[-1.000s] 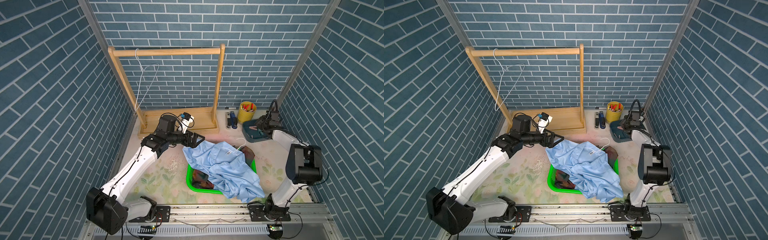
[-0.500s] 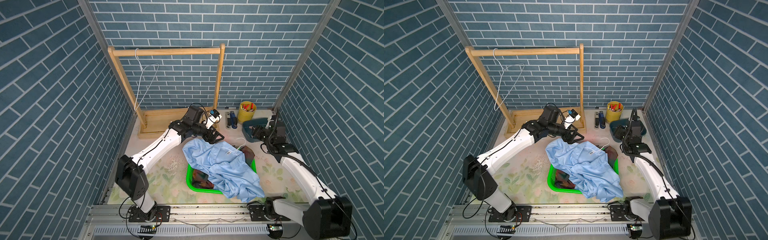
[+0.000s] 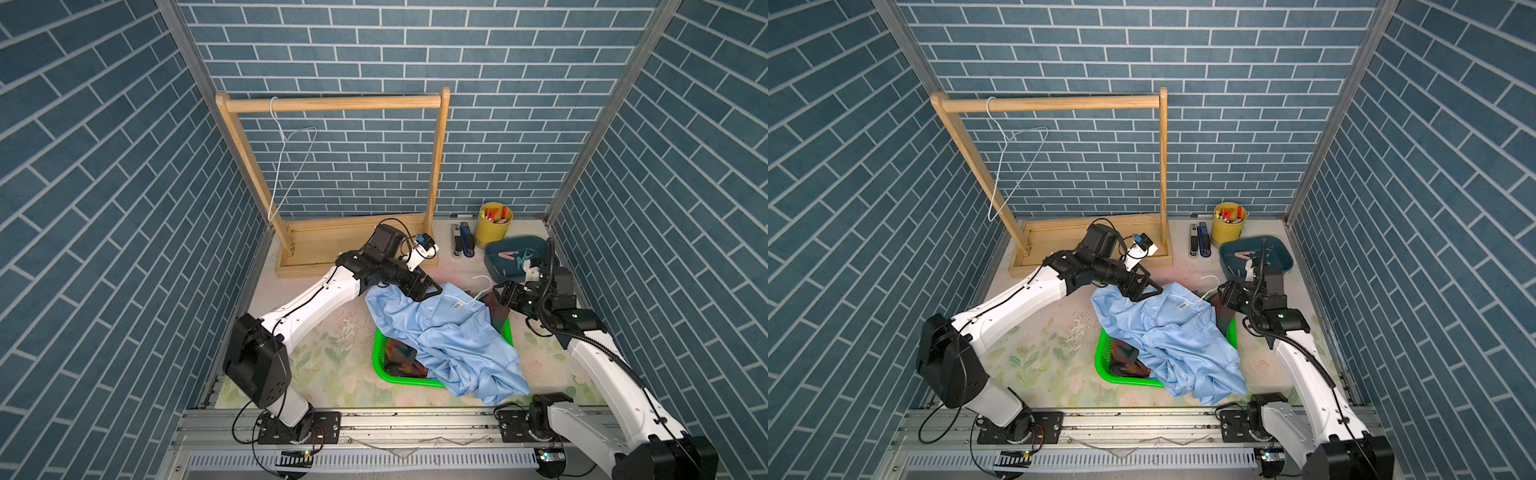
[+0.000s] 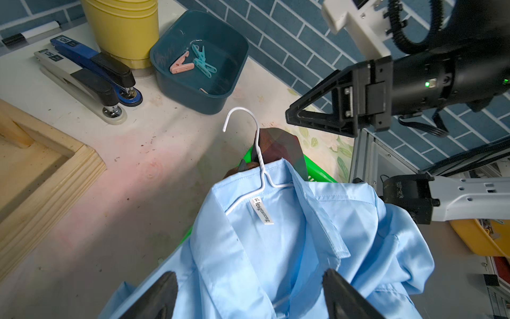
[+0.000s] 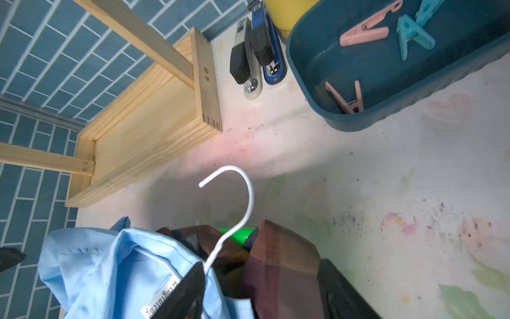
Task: Remove the clothespins securing long-sleeve shirts to the hanger
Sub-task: Remove the long-sleeve shirt from the hanger.
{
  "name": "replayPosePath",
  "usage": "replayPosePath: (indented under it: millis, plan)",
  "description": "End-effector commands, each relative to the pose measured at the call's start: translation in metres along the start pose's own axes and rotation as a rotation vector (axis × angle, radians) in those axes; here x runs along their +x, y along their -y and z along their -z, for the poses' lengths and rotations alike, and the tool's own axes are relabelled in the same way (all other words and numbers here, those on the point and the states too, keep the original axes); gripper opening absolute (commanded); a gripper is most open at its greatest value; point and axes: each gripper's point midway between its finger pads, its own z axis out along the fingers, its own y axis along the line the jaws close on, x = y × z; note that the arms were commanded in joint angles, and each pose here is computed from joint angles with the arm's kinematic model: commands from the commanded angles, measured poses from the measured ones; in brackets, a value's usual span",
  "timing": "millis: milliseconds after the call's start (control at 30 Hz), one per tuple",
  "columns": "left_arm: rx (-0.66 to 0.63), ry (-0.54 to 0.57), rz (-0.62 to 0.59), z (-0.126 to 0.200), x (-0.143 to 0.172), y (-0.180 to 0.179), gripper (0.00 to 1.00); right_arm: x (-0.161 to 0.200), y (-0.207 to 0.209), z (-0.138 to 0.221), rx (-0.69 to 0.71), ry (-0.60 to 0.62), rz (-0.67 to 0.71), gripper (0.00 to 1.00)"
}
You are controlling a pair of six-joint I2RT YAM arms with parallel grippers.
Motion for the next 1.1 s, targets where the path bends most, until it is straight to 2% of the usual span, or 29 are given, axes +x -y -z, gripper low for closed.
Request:
replayPosePath:
  millis: [0,233,567,700,800,900,1067]
  plan:
    - [-0.037,0.018,-0.003,0.014,0.006,0.005,0.85,0.003,-0.006,-0.012,-0.043,-0.029,-0.001,0.63]
    - [-0.066,0.023,0.039,0.020,0.028,0.005,0.85,-0.006,-0.016,-0.030,-0.091,-0.032,-0.019,0.57]
    - [-0.085,0.025,0.052,0.025,0.035,0.004,0.85,-0.008,-0.028,-0.050,-0.189,-0.030,-0.029,0.46]
    - [-0.123,0.028,0.060,0.028,0.038,0.000,0.85,-0.011,-0.033,-0.053,-0.215,-0.022,-0.031,0.35]
    - [-0.211,0.024,0.070,0.034,0.043,-0.013,0.87,-0.015,-0.035,-0.051,-0.222,-0.008,-0.030,0.21]
    - [-0.326,0.009,0.110,0.042,0.052,-0.032,0.91,-0.019,-0.037,-0.044,-0.220,0.011,-0.027,0.02]
    - [-0.433,0.036,0.215,0.060,0.061,-0.058,0.95,-0.028,-0.050,-0.017,-0.250,0.059,0.008,0.00]
